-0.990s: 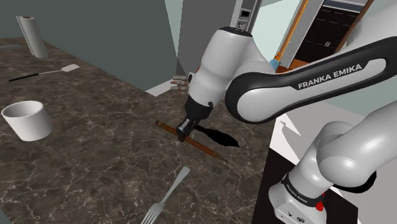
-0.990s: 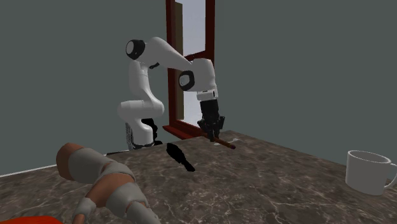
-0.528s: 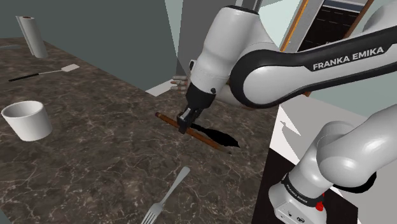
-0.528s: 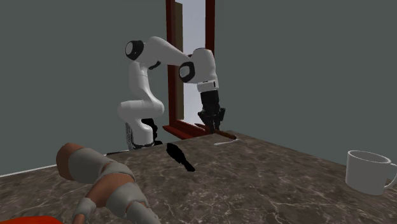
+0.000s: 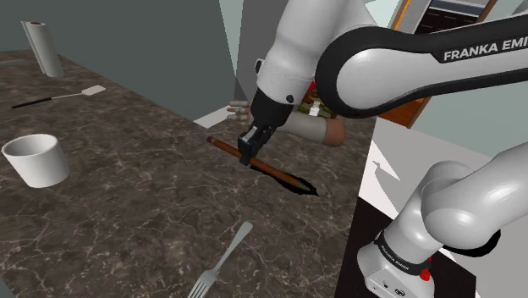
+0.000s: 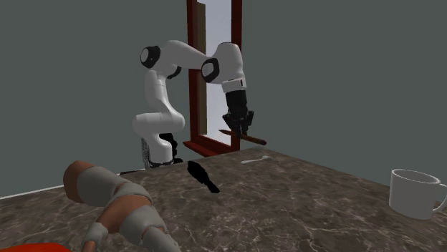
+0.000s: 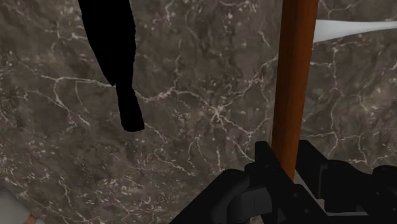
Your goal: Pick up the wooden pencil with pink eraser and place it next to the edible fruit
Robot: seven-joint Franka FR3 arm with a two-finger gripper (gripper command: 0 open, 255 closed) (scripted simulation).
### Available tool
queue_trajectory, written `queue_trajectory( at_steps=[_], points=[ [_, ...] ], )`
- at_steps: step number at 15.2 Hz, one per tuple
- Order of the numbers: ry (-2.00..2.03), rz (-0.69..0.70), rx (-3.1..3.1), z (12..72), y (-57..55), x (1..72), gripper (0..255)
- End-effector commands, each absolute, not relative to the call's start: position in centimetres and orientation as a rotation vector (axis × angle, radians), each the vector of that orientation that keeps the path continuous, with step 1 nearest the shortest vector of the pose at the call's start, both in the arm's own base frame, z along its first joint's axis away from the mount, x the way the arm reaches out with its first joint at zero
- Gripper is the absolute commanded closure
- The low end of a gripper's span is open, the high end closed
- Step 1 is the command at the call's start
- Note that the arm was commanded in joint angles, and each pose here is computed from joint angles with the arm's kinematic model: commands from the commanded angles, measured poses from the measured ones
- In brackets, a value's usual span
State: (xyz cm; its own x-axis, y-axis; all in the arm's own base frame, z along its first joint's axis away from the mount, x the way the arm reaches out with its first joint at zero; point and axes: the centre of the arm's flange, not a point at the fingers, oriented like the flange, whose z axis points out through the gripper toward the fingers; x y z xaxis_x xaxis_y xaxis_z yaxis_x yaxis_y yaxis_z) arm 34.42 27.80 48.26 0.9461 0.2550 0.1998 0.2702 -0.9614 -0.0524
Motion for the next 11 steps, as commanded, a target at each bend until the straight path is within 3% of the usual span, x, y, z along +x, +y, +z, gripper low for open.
queue_trajectory(
  at_steps=[1,11],
  points=[
    [-0.408,-0.294,-3.021,49.4,27.8,34.4,255],
    [-0.408,-0.294,-3.021,52.2,22.6,35.6,255]
  ],
)
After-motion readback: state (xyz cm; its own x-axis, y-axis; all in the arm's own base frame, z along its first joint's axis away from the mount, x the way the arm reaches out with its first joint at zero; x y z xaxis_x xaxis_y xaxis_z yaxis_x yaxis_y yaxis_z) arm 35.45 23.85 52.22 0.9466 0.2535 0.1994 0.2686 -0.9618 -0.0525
